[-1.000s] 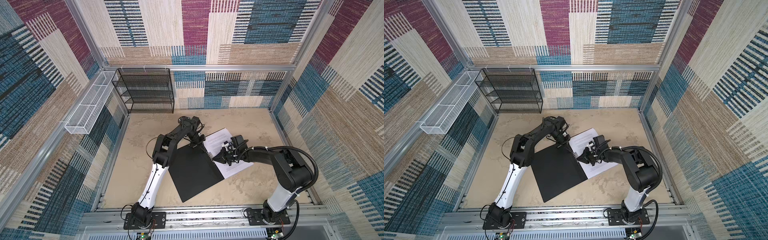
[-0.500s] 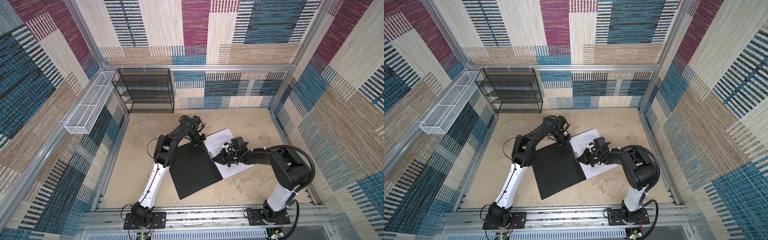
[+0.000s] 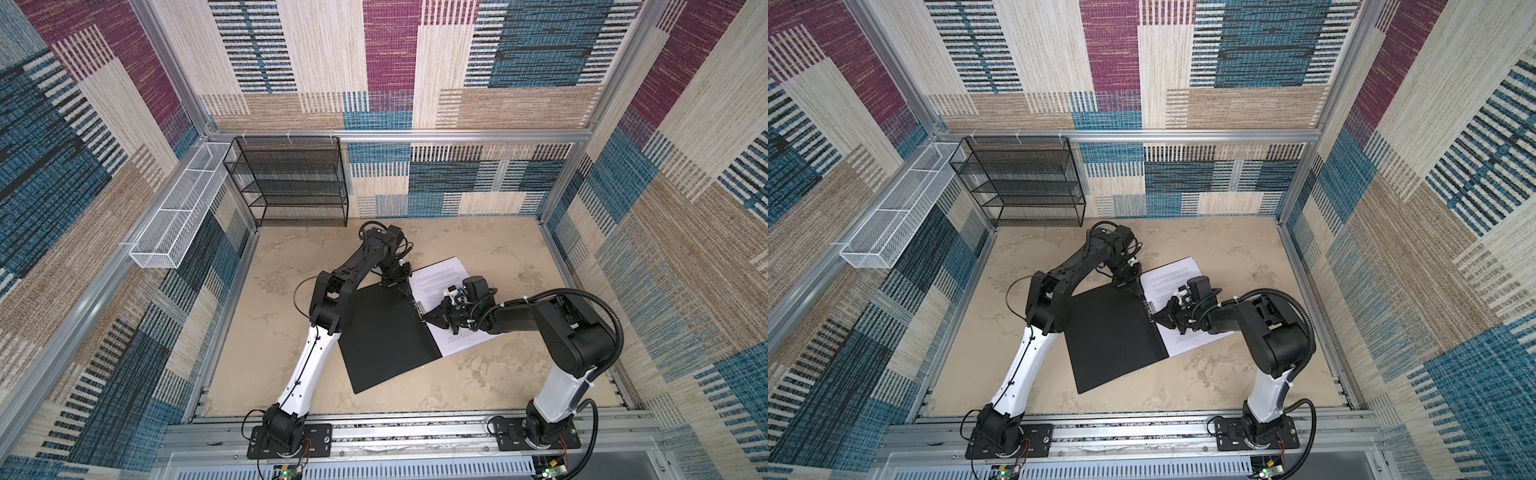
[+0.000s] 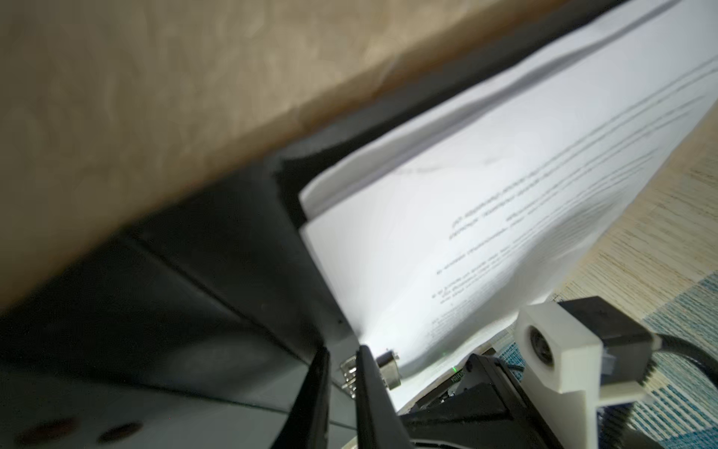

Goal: Put the files into the folder
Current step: 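Keep pressing the ring clip closed with the right gripper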

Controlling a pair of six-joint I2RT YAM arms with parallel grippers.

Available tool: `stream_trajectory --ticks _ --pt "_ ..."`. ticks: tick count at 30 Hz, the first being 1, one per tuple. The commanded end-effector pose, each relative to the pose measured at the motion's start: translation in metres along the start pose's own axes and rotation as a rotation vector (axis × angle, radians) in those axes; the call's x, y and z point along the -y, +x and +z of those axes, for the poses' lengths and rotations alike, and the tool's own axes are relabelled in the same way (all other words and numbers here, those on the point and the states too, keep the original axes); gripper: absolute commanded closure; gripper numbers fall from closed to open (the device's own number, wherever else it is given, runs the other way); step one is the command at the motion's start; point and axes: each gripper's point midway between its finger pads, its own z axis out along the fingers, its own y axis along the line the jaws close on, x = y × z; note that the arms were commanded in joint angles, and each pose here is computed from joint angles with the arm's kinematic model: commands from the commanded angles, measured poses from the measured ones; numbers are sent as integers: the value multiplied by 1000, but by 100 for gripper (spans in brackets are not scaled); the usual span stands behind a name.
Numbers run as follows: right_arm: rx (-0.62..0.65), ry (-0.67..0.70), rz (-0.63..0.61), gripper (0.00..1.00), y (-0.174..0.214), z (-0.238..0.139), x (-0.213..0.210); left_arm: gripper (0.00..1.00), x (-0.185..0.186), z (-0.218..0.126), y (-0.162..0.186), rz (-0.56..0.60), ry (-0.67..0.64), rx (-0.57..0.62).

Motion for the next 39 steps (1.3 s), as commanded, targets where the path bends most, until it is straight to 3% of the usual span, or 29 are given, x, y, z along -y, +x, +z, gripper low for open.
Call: stream_trajectory --ticks 1,5,15,21,28,32,39 --pt "54 72 78 100 -6 1 20 82 -21 -2 -25 61 -144 130" --pt "55 68 77 100 -7 1 18 87 -22 -4 -18 51 -173 133" --pt "41 68 84 100 -7 5 21 84 -4 10 7 41 -96 49" --pt "41 65 85 100 -7 6 19 90 3 5 16 53 -100 51" --pt "42 72 84 100 -8 6 21 100 -7 13 21 44 -132 32" --pt "59 96 60 100 -13 6 22 100 -12 17 21 62 -150 29" --pt "131 180 -4 100 -25 -3 23 100 -51 33 16 54 -292 14"
